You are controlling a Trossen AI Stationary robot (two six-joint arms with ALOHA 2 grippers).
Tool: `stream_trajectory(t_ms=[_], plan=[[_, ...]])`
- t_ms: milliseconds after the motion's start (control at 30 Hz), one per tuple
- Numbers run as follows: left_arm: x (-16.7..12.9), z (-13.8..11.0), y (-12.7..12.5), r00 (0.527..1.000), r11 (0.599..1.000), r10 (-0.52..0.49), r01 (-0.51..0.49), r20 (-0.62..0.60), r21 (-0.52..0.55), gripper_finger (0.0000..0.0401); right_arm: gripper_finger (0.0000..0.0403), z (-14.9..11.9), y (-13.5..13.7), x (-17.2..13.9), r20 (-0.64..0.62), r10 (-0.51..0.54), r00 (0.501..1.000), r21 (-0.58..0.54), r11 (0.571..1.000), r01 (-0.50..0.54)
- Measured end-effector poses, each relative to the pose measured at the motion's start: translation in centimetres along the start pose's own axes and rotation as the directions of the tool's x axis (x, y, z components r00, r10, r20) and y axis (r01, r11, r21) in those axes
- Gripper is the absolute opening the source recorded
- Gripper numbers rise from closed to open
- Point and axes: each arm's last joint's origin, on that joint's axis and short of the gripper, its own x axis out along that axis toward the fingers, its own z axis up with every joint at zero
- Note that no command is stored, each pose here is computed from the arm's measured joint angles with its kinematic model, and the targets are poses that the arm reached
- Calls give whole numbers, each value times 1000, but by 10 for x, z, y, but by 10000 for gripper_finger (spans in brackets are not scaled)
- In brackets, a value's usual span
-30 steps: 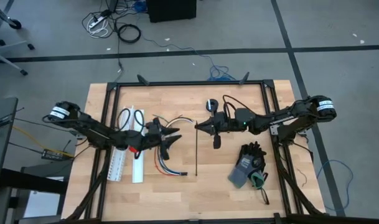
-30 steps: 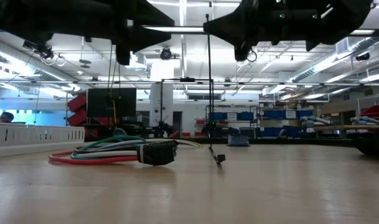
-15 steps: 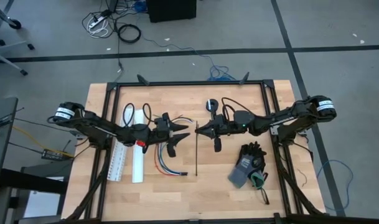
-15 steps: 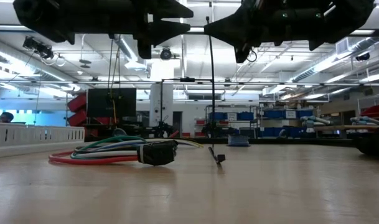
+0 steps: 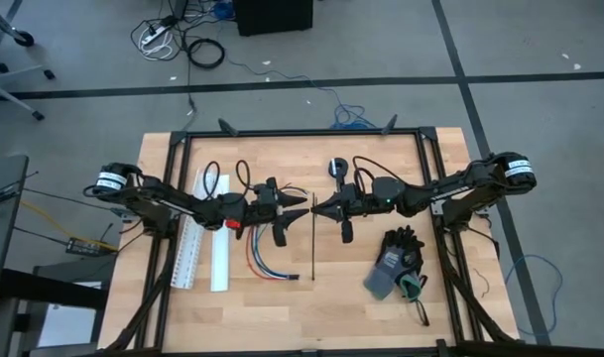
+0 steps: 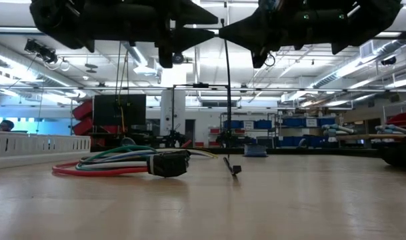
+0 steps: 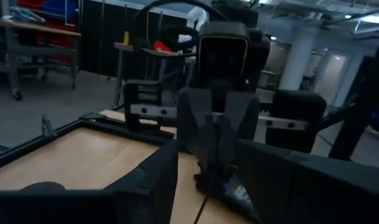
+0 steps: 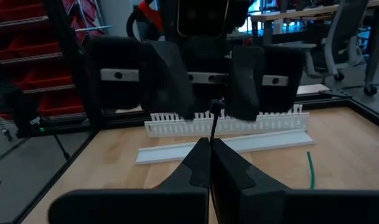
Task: Ziptie cables
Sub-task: Wrap the cables together using a ziptie
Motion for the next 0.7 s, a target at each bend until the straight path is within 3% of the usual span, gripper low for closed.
stream_trajectory(t_ms=[700], plan=[[10, -3, 7, 1000, 1000, 1, -1, -12, 18, 152, 0, -1, 0, 0, -7, 11, 1000, 0, 1000, -11]])
